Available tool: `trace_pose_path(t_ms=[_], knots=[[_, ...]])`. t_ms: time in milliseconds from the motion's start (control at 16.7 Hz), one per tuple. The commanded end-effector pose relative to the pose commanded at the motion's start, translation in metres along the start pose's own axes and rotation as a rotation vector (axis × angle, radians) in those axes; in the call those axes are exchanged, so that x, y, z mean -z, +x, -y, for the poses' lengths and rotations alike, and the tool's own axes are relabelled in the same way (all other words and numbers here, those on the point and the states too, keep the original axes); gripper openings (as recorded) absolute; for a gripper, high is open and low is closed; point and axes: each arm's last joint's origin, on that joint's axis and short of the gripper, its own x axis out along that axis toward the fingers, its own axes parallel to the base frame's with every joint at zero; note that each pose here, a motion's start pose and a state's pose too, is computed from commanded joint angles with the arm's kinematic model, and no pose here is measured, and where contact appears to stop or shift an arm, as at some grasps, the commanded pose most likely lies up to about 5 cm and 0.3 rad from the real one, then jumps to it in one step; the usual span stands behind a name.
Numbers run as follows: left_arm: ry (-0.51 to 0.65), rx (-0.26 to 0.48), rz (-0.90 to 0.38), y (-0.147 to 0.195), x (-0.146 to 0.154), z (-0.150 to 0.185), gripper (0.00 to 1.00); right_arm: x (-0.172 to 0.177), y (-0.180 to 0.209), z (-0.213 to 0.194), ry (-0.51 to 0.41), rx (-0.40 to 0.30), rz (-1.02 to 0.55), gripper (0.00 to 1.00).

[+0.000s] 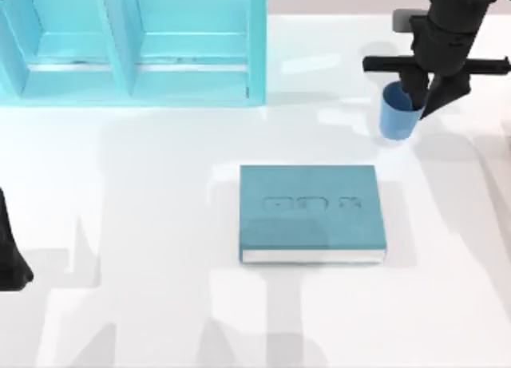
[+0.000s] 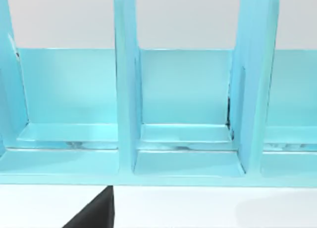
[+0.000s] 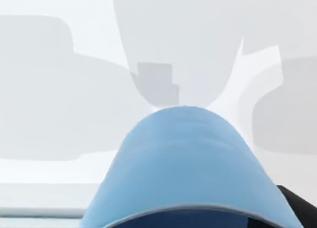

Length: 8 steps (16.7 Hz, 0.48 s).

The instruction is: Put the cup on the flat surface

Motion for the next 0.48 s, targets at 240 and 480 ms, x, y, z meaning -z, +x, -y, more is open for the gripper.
trace_pose_path(t_ms=[240, 480], knots=[[0.0, 0.0, 0.0, 0.0, 0.0, 0.0, 1.0, 0.0, 0.0, 0.0, 0.0, 0.0, 0.0, 0.23], [0.0, 0.0, 0.0, 0.0, 0.0, 0.0, 1.0, 0.0, 0.0, 0.0, 0.0, 0.0, 0.0, 0.53]])
